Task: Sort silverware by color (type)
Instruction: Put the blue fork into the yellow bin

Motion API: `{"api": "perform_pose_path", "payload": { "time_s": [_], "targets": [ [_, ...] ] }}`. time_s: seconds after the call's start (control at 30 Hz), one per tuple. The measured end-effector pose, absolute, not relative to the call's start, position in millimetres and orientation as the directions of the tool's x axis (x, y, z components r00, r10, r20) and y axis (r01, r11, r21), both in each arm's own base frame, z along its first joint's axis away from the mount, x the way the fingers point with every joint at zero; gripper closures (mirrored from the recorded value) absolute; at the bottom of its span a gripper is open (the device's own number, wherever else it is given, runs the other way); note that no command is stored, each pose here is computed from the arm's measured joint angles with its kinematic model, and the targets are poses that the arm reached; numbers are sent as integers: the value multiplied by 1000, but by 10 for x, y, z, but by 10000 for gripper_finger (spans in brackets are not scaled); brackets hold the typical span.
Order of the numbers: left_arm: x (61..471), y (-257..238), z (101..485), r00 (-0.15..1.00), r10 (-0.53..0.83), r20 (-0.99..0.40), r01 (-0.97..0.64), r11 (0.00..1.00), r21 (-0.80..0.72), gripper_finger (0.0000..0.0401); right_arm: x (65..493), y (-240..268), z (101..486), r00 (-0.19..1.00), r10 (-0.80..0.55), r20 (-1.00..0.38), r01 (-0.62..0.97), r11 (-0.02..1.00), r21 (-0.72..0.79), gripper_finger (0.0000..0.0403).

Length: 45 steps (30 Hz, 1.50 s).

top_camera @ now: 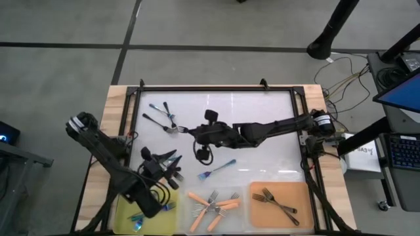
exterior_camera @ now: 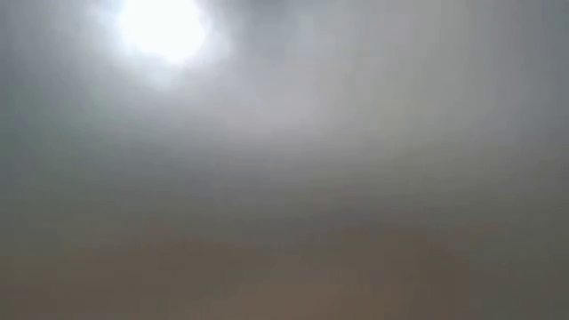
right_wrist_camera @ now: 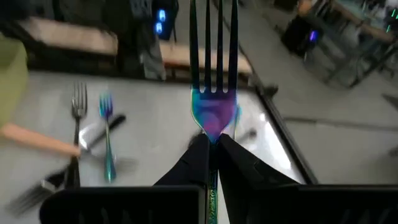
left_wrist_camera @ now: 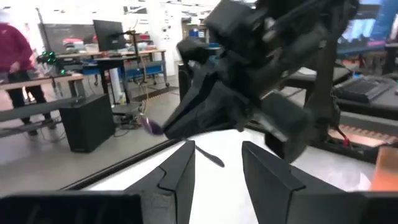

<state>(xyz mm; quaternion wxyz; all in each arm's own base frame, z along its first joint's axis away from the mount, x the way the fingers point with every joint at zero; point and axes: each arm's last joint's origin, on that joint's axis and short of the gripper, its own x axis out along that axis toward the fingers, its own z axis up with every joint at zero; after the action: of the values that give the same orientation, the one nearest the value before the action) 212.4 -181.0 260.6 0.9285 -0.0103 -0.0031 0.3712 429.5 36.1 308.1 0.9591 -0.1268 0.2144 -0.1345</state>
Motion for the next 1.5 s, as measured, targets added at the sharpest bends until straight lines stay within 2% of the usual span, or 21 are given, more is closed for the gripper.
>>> {"api": "perform_pose_path", "payload": {
  "time_s": [0.27,0.63,1.13,1.27,1.4,1.5],
  "targets": [
    [2247,-1666,2592,676,737,0,-736,675,-52,288,4311,552,3173,920,-267,-287,155,920,-361,390],
    [2288,-1547,2643,643,766,1,-766,643,2,288,4311,584,3186,926,-260,-274,146,915,-376,390],
    [2297,-1307,2808,587,810,0,-809,586,-53,290,4311,600,3194,928,-262,-265,124,888,-444,390],
    [2275,-1290,2848,588,809,-6,-808,587,-50,320,4313,596,3206,929,-263,-260,128,888,-442,390],
    [2267,-1286,2861,589,808,-6,-807,588,-52,383,4317,596,3226,932,-263,-250,125,880,-459,390],
    [2265,-1285,2860,590,808,-8,-807,589,-39,394,4317,596,3229,932,-263,-248,121,873,-472,390]
  ]
}}
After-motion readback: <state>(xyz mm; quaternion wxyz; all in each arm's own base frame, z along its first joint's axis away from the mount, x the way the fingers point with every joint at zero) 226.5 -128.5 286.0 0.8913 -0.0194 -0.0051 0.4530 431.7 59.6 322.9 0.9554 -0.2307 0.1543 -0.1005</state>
